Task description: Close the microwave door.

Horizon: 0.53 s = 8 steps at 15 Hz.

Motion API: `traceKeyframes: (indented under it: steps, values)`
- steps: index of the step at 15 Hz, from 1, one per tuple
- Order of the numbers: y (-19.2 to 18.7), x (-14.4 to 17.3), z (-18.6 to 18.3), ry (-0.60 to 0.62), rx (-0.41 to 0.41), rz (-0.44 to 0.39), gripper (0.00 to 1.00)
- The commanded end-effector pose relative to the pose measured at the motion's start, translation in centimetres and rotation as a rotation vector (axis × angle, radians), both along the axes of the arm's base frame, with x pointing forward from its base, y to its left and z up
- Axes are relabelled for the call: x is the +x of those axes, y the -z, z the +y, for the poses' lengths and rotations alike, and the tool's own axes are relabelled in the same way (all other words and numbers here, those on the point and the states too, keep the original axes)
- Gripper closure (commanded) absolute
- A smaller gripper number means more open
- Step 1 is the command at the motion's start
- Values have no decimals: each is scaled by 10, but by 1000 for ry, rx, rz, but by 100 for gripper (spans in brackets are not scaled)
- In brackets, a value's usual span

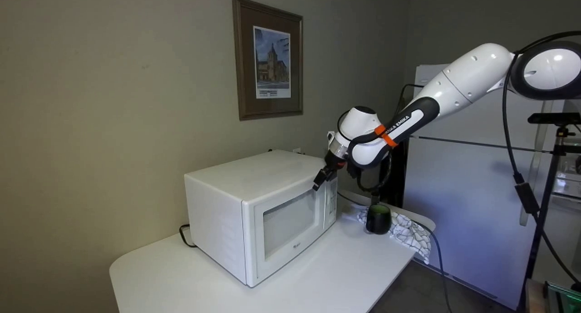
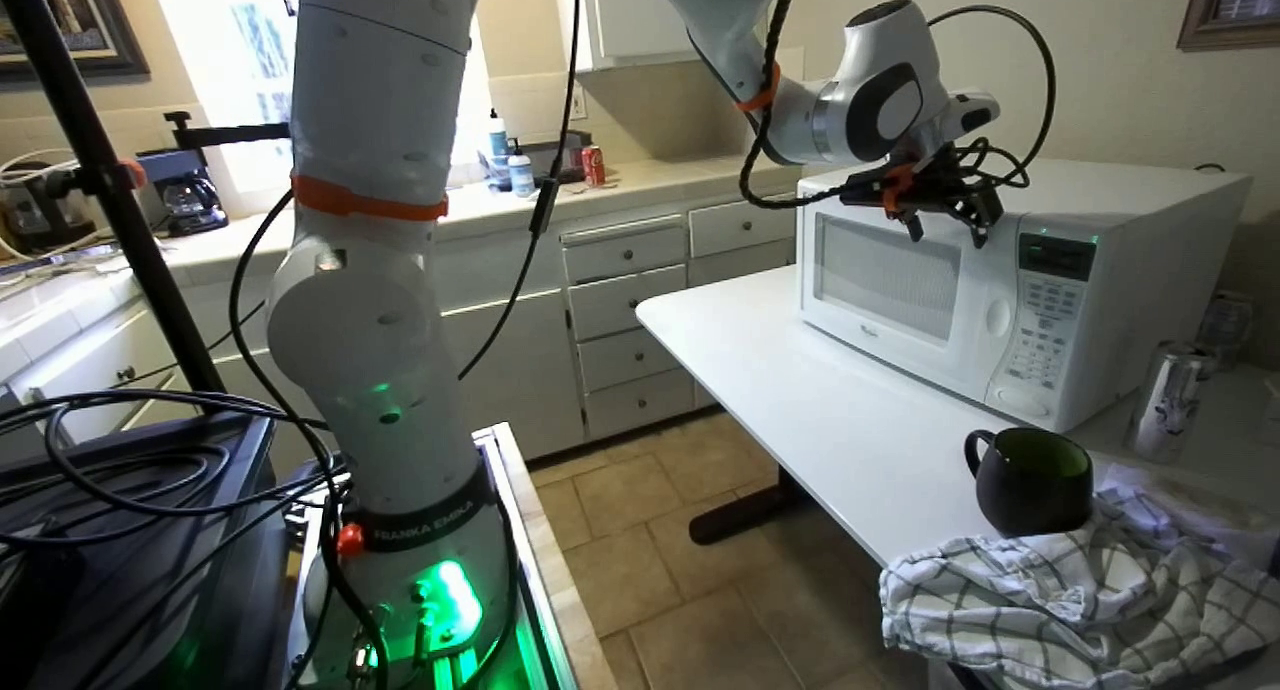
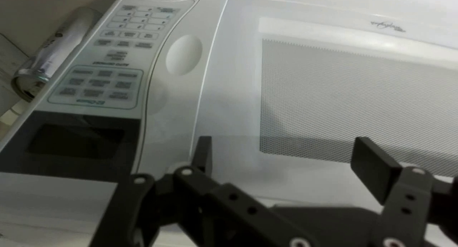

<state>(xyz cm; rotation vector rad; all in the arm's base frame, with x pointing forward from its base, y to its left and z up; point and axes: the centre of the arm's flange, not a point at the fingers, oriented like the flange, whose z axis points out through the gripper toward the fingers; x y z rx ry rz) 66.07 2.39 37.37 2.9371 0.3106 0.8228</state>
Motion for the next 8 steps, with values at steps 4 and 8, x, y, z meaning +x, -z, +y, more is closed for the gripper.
traceKeyframes:
  steps: [4,8]
  values:
    - [-43,-102,-5,-299,-109,165,0]
    - [-35,-97,0,-353,-142,161,0]
